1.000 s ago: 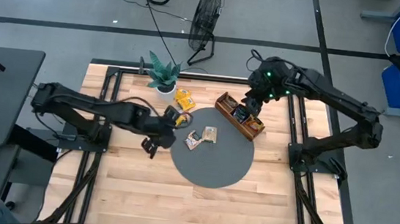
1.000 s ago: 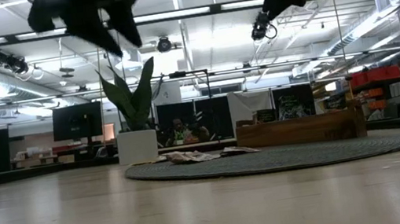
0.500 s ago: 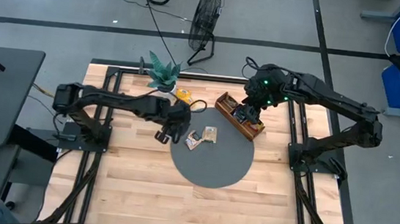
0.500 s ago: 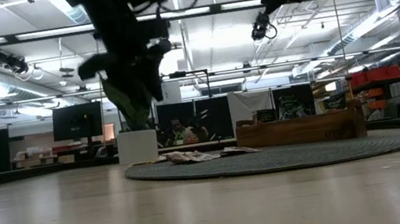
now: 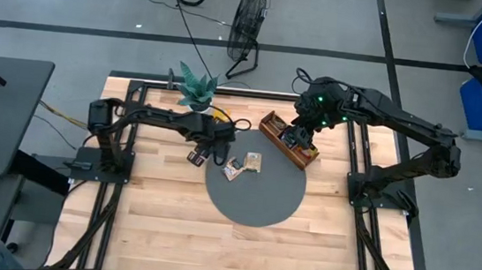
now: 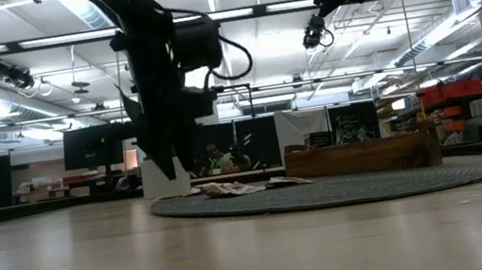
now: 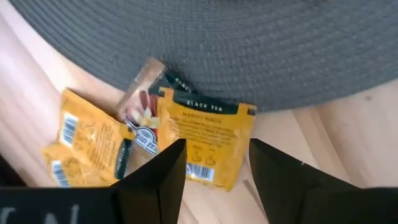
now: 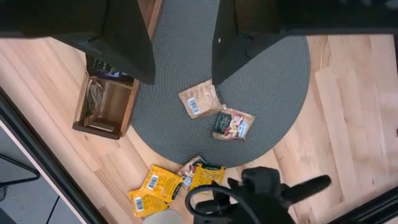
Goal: Pick & Place Tea
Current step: Put the yellow tea bag into the right section of the wooden organizer
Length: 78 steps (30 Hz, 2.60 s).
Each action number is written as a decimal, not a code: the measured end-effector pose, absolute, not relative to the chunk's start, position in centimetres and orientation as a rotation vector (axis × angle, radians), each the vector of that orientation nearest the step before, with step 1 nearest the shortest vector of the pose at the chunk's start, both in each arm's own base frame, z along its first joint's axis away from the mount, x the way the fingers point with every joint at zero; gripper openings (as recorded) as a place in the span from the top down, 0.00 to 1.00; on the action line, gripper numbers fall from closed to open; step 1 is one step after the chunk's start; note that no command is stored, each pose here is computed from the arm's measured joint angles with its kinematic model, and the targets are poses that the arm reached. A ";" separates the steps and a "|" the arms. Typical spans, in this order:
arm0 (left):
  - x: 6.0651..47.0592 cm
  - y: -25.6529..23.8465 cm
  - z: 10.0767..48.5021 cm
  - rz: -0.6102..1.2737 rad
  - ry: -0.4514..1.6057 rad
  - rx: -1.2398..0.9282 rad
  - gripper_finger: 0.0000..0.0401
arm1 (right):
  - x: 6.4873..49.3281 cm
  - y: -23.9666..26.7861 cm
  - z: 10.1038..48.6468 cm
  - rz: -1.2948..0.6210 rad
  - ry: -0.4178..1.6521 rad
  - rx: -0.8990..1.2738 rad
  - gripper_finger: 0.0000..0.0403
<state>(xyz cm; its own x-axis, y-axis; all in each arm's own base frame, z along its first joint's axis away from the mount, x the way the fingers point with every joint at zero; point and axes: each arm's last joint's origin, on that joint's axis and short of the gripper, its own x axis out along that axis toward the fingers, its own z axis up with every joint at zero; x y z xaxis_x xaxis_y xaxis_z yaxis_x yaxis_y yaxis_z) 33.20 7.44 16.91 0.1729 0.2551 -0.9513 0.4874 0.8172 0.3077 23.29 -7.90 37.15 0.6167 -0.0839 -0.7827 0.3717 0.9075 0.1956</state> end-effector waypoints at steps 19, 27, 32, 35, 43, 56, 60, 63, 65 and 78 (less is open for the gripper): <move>34.1 7.7 13.6 -0.201 1.463 0.582 0.55 | 23.4 -7.9 37.2 -0.268 0.863 0.356 0.59; 34.1 7.6 13.5 -0.232 1.448 0.538 0.64 | 23.5 -8.0 37.3 -0.264 0.852 0.347 0.59; 34.0 7.5 13.4 -0.229 1.461 0.508 0.84 | 23.5 -8.0 37.3 -0.264 0.852 0.346 0.59; 33.9 7.4 13.4 -0.240 1.462 0.483 0.96 | 23.5 -8.0 37.3 -0.264 0.851 0.346 0.59; 33.8 7.1 13.7 -0.205 1.473 0.469 0.99 | 23.5 -8.0 37.3 -0.264 0.851 0.346 0.59; 32.7 6.2 18.2 -0.108 1.389 0.462 1.00 | 23.5 -8.0 37.3 -0.264 0.848 0.345 0.59; 32.3 5.5 20.0 -0.099 1.333 0.475 1.00 | 23.6 -8.0 37.4 -0.225 0.839 0.299 0.59; 31.9 5.0 21.2 -0.082 1.292 0.468 1.00 | 23.9 -7.6 37.5 -0.134 0.825 0.232 0.59; 31.6 4.6 22.1 -0.068 1.261 0.454 1.00 | 24.2 -7.3 37.5 -0.096 0.812 0.177 0.59; 30.1 2.8 26.1 0.022 1.101 0.345 1.00 | 29.7 -5.7 35.4 0.056 0.751 0.095 0.59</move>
